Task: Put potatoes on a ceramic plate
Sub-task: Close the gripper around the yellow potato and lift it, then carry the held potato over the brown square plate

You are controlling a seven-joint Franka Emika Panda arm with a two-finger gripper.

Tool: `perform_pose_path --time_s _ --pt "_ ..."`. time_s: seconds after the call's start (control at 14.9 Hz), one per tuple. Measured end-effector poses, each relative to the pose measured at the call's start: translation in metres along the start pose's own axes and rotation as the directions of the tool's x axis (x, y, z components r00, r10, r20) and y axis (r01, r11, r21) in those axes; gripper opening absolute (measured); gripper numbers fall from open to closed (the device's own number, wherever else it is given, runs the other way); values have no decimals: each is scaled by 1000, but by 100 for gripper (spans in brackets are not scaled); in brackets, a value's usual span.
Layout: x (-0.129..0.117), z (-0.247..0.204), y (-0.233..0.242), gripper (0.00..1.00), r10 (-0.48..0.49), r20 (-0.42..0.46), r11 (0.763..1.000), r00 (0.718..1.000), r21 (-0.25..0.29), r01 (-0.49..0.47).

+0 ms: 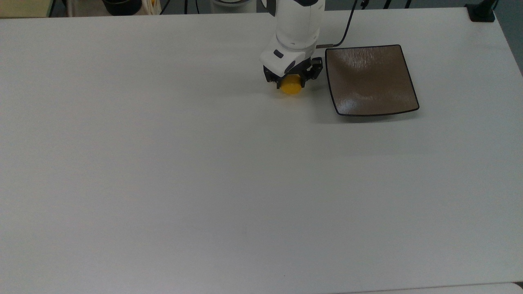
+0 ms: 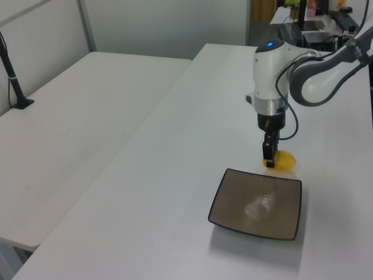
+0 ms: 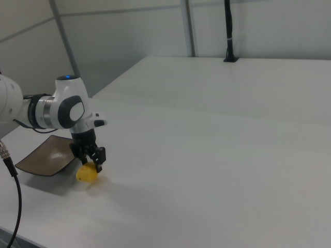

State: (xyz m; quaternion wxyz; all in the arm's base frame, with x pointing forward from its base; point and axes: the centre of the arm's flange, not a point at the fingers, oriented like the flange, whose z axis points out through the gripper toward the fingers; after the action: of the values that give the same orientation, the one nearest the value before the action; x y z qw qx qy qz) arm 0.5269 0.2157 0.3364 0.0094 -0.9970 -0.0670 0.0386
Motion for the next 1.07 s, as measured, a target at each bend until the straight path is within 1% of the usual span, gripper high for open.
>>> perform_pose_path --time_s 0.27,0.47,0.67,0.87,1.01,1.07 --pt "7 -36 7 64 21 -68 1000 997 12 -20" --pt "19 -74 8 64 69 -132 997 989 34 -65" --pt "25 -109 8 64 104 -144 993 984 73 -94" --pt "25 -123 1 64 121 -150 989 981 106 -106" --pt "21 -126 -17 64 118 -149 987 982 122 -100" --pt "17 -126 -33 64 109 -145 988 983 126 -91"
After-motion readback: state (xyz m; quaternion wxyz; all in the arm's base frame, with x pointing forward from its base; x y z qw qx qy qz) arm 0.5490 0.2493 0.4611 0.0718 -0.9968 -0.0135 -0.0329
